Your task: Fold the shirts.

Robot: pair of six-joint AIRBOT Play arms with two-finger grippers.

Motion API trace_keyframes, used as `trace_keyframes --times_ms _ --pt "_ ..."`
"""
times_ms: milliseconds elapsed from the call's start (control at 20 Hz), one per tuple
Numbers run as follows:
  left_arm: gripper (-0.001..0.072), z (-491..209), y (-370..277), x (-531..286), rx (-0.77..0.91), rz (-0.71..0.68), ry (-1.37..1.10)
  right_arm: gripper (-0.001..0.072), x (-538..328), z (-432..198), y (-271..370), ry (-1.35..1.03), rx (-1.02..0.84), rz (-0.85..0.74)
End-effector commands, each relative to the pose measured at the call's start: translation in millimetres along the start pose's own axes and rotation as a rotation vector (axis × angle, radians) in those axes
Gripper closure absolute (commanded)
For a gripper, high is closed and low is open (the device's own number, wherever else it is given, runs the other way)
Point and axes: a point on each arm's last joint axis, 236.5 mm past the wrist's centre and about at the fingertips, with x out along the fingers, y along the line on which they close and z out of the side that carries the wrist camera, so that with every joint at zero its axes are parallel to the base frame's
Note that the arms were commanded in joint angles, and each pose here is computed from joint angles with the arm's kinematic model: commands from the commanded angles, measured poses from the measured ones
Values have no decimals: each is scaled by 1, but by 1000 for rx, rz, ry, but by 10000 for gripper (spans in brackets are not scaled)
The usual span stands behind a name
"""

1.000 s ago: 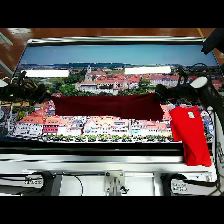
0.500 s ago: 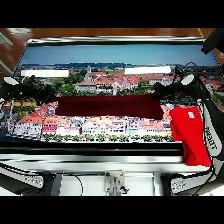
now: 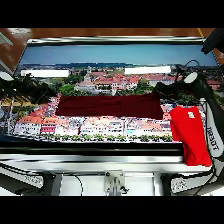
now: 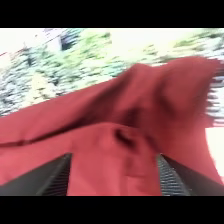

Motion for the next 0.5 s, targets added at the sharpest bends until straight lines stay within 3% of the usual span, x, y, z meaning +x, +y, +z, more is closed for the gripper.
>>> trace_keyframes --times_ms 0,200,450 --pt "190 23 -25 -39 69 -10 -102 39 -20 -13 -37 79 12 -55" --pt "192 23 -60 -63 153 -23 -164 38 5 -52 -47 260 18 -33" --pt "199 14 -81 -81 223 -31 -198 38 46 -60 -38 296 81 33"
